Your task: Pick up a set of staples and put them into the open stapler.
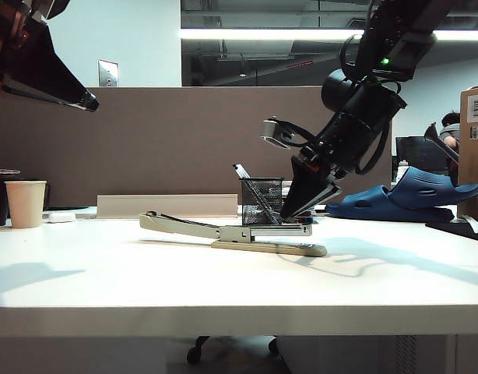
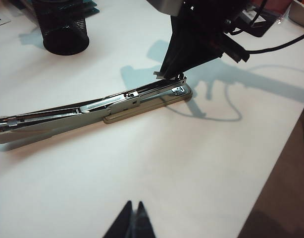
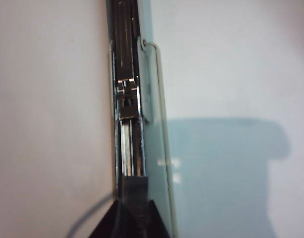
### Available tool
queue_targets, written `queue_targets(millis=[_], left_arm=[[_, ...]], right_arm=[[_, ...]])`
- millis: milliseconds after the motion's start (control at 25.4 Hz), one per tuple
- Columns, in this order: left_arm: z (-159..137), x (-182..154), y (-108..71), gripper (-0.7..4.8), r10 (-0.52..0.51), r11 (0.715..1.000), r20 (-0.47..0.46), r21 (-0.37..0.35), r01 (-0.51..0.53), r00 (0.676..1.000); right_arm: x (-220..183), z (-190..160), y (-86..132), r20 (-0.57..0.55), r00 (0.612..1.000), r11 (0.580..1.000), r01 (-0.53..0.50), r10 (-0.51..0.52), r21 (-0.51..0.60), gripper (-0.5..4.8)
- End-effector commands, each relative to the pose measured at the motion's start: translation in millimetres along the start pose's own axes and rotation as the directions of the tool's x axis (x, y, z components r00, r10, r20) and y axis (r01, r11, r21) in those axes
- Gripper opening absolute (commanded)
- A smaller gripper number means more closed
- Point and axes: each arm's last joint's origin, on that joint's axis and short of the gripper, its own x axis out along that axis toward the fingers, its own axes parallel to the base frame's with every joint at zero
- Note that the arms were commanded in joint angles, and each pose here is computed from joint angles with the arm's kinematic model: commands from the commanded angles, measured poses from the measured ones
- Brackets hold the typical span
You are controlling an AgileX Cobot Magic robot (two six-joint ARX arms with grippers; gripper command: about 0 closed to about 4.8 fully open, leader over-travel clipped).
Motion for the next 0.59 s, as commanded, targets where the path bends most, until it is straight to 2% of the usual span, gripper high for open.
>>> queue_targets(millis=[39, 276, 315, 355, 434, 552, 591], left_arm=[[0.8, -0.9, -0.1, -0.05, -0.001, 1.000, 0.005, 0.003, 0.001, 1.000], [0.2, -0.9, -0.3, -0.05, -0.003, 1.000, -0.001, -0.002, 0.003, 1.000], [0.2, -0.9, -0.3, -0.05, -0.003, 1.000, -0.001, -0.002, 0.003, 1.000], [0.2, -0.9, -0.4, -0.05, -0.003, 1.000, -0.001, -0.003, 0.003, 1.000], [0.2, -0.9, -0.3, -0.05, -0.003, 1.000, -0.001, -0.002, 0.003, 1.000], [0.2, -0.9, -0.3, -0.05, -0.003, 1.000, -0.001, -0.002, 0.003, 1.000], [0.2, -0.9, -0.3, -0.05, -0.003, 1.000, -0.001, -0.002, 0.003, 1.000]], right_arm=[[-1.2, -0.4, 2.1, -0.015, 1.000, 1.000, -0.012, 0.012, 0.006, 0.62], [-1.2, -0.2, 2.1, -0.016, 1.000, 1.000, -0.009, 0.009, 0.005, 0.67], [-1.2, -0.3, 2.1, -0.017, 1.000, 1.000, -0.008, 0.008, 0.001, 0.62], [-1.0, -0.3, 2.1, -0.027, 1.000, 1.000, 0.005, -0.005, -0.008, 0.30], [-0.9, -0.3, 2.3, -0.028, 1.000, 1.000, 0.004, -0.004, -0.017, 0.35], [-0.9, -0.5, 2.4, -0.029, 1.000, 1.000, 0.002, -0.002, -0.015, 1.30], [-0.8, -0.6, 2.7, -0.031, 1.000, 1.000, 0.001, -0.001, -0.015, 1.33]])
